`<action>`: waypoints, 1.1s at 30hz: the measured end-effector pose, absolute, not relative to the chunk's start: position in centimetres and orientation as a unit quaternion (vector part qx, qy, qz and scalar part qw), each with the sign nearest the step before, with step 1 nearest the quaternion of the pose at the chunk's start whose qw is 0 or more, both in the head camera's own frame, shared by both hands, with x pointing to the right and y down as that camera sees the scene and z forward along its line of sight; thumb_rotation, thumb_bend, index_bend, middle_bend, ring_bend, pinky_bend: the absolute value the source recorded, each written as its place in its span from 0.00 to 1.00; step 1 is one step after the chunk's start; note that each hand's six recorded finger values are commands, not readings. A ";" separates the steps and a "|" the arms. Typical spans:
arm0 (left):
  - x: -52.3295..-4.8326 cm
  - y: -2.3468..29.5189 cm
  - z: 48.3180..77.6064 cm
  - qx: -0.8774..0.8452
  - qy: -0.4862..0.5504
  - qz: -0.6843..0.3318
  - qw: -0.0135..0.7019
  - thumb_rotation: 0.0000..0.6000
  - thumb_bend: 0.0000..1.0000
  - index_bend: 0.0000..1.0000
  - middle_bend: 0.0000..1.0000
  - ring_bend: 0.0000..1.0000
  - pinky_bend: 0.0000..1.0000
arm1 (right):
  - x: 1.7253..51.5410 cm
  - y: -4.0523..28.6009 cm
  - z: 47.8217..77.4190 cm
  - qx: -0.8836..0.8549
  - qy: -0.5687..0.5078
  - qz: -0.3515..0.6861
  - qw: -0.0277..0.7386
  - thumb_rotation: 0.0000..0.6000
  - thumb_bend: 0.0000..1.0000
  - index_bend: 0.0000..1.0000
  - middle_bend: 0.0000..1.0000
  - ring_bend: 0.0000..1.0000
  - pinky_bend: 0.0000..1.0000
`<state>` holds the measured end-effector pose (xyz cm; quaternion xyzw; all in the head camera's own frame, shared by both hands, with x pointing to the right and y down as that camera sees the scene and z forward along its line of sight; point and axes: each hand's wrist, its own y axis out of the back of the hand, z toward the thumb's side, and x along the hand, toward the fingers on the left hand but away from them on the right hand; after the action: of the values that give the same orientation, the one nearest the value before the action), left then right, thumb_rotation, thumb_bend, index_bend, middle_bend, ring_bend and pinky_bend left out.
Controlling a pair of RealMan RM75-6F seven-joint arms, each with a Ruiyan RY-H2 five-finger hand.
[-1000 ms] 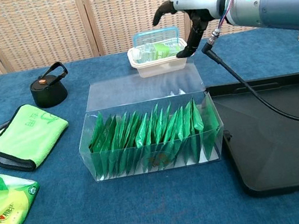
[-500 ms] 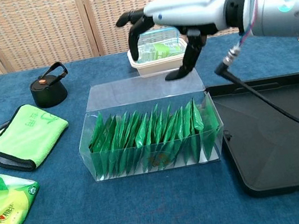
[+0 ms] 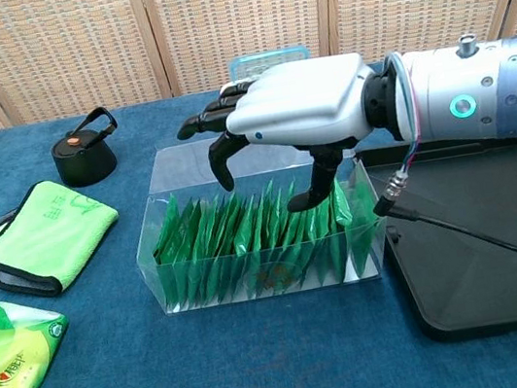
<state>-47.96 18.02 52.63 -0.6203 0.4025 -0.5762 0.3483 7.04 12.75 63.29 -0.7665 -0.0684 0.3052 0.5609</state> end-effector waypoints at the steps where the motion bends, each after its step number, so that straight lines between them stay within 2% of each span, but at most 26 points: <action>1: -47.9 18.0 52.7 -0.621 0.401 -0.576 0.348 1.00 0.05 0.00 0.00 0.00 0.00 | 7.0 12.8 63.4 -0.766 -0.067 0.307 0.561 1.00 0.41 0.38 0.06 0.00 0.05; 14: -47.5 18.1 53.0 -0.623 0.394 -0.578 0.349 1.00 0.05 0.00 0.00 0.00 0.00 | 7.0 13.5 65.2 -0.762 -0.052 0.321 0.560 1.00 0.42 0.40 0.06 0.00 0.05; 25: -47.3 18.1 53.1 -0.625 0.392 -0.578 0.349 1.00 0.05 0.00 0.00 0.00 0.00 | 7.2 13.8 66.6 -0.764 -0.053 0.336 0.548 1.00 0.51 0.43 0.06 0.00 0.05; 33: -47.3 18.1 53.0 -0.626 0.394 -0.577 0.347 1.00 0.05 0.00 0.00 0.00 0.00 | 7.0 13.7 66.9 -0.765 -0.061 0.334 0.547 1.00 0.58 0.53 0.08 0.00 0.09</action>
<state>-47.35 18.08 53.02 -0.6255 0.3937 -0.5773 0.3471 7.04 13.74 66.90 -0.7649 -0.0613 0.3344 0.5472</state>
